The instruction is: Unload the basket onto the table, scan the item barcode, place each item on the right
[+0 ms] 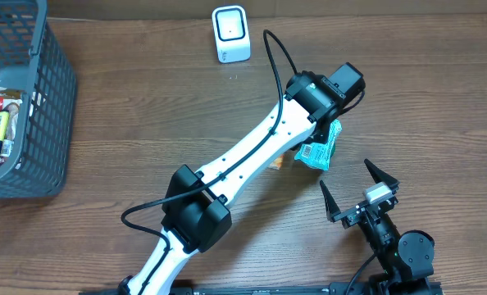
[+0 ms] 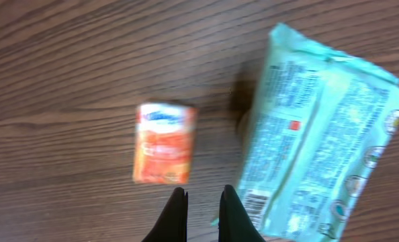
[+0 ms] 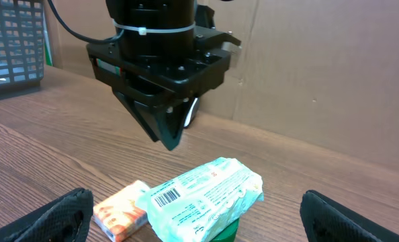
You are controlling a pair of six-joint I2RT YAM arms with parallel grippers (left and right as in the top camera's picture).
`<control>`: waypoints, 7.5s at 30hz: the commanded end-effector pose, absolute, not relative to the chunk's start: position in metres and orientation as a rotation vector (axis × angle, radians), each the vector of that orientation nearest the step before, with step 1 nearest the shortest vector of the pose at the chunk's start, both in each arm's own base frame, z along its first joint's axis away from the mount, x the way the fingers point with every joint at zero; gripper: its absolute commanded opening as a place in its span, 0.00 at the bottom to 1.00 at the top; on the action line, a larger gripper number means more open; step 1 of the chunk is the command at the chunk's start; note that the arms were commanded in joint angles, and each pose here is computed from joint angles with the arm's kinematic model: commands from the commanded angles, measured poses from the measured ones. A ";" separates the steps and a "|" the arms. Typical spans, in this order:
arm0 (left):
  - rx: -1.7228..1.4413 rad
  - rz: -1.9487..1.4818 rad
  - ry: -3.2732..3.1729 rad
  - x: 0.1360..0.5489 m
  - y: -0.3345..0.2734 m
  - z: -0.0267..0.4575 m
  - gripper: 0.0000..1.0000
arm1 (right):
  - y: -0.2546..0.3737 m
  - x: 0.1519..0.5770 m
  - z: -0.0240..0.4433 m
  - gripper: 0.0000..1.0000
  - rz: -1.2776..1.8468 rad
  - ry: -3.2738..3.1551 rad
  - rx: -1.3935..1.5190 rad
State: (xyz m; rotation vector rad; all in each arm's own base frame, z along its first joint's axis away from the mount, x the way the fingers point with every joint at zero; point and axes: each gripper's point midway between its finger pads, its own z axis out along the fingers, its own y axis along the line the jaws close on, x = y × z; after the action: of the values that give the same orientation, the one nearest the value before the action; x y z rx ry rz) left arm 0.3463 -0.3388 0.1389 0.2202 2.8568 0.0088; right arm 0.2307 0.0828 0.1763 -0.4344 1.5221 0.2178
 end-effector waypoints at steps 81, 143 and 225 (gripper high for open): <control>0.265 0.124 2.882 0.409 -0.276 0.139 0.38 | 0.081 0.232 0.175 1.00 0.205 1.518 -0.427; 0.303 0.233 3.312 0.328 -0.246 0.010 0.45 | 0.081 0.232 0.175 1.00 0.205 1.518 -0.427; -0.488 0.286 2.166 0.450 0.103 0.403 1.00 | 0.081 0.232 0.175 1.00 0.205 1.518 -0.427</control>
State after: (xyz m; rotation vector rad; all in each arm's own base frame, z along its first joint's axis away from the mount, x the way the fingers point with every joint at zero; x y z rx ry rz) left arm 0.4695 0.0363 0.3691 -0.3917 2.2734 0.1475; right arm 0.2307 0.0827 0.1763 -0.4341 1.5222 0.2175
